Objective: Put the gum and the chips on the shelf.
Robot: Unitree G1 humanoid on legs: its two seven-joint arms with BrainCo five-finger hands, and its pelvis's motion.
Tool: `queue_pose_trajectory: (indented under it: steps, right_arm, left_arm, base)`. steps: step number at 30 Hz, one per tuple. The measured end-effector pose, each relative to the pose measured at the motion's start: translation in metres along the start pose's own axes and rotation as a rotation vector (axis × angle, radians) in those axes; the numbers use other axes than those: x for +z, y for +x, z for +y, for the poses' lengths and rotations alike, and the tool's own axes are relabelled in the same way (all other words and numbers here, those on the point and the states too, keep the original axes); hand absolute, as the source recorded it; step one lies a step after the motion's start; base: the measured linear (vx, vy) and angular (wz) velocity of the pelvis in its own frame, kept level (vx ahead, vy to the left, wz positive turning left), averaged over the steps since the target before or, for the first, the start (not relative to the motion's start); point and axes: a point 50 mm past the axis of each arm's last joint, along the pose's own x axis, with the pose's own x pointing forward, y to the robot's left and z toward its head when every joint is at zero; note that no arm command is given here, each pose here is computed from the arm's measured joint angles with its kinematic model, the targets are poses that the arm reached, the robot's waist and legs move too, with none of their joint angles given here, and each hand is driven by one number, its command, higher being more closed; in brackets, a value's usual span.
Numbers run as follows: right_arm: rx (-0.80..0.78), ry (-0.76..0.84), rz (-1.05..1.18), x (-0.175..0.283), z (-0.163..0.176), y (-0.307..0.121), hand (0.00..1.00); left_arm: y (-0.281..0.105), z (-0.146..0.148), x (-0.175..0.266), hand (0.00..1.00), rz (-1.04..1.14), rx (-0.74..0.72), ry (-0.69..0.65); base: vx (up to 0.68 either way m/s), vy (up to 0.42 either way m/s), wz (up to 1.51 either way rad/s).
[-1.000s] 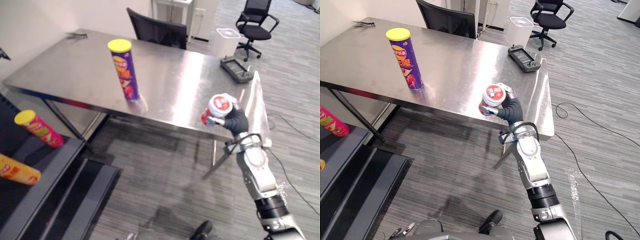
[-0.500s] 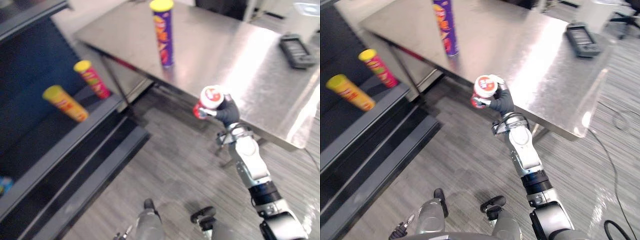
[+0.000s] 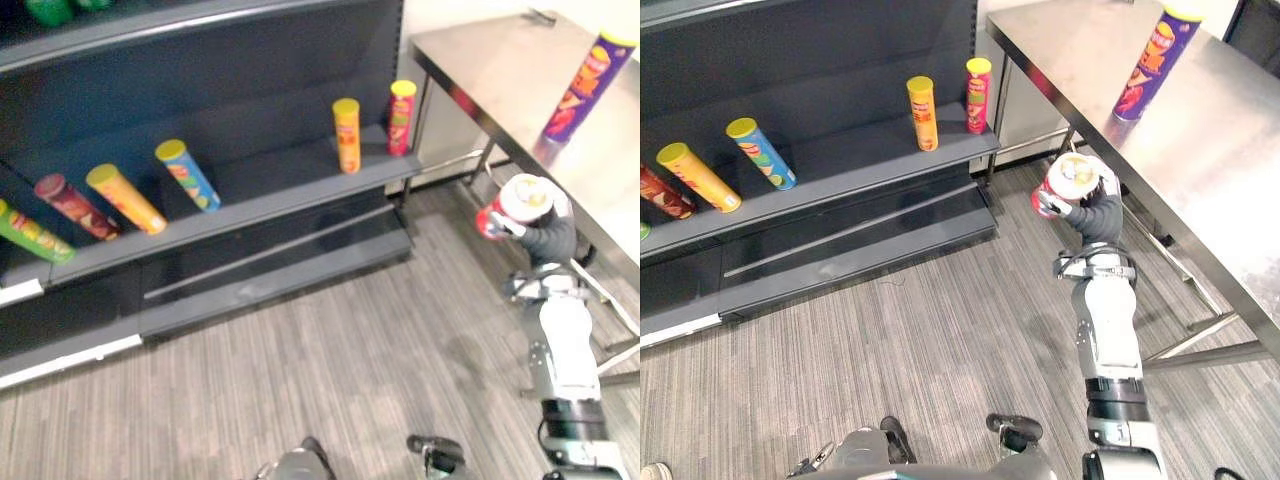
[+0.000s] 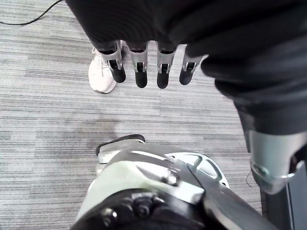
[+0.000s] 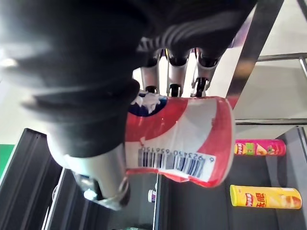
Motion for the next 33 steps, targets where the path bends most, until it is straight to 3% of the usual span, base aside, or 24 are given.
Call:
queue_pose_trajectory:
  steps: [17, 26, 33]
  right_arm:
    - [-0.011, 0.010, 0.098, -0.021, 0.001, -0.011, 1.00]
    - [0.170, 0.045, 0.098, -0.023, 0.043, -0.002, 1.00]
    - [0.217, 0.051, 0.100, -0.023, 0.047, -0.010, 1.00]
  left_arm:
    - [0.000, 0.009, 0.002, 0.00, -0.013, 0.024, -0.025]
    - [0.000, 0.005, 0.015, 0.00, -0.086, 0.005, -0.073]
    - [-0.001, 0.001, 0.020, 0.00, -0.116, -0.022, -0.039]
  base:
    - [-0.04, 0.080, 0.08]
    - [-0.04, 0.165, 0.63]
    - [0.05, 0.179, 1.16]
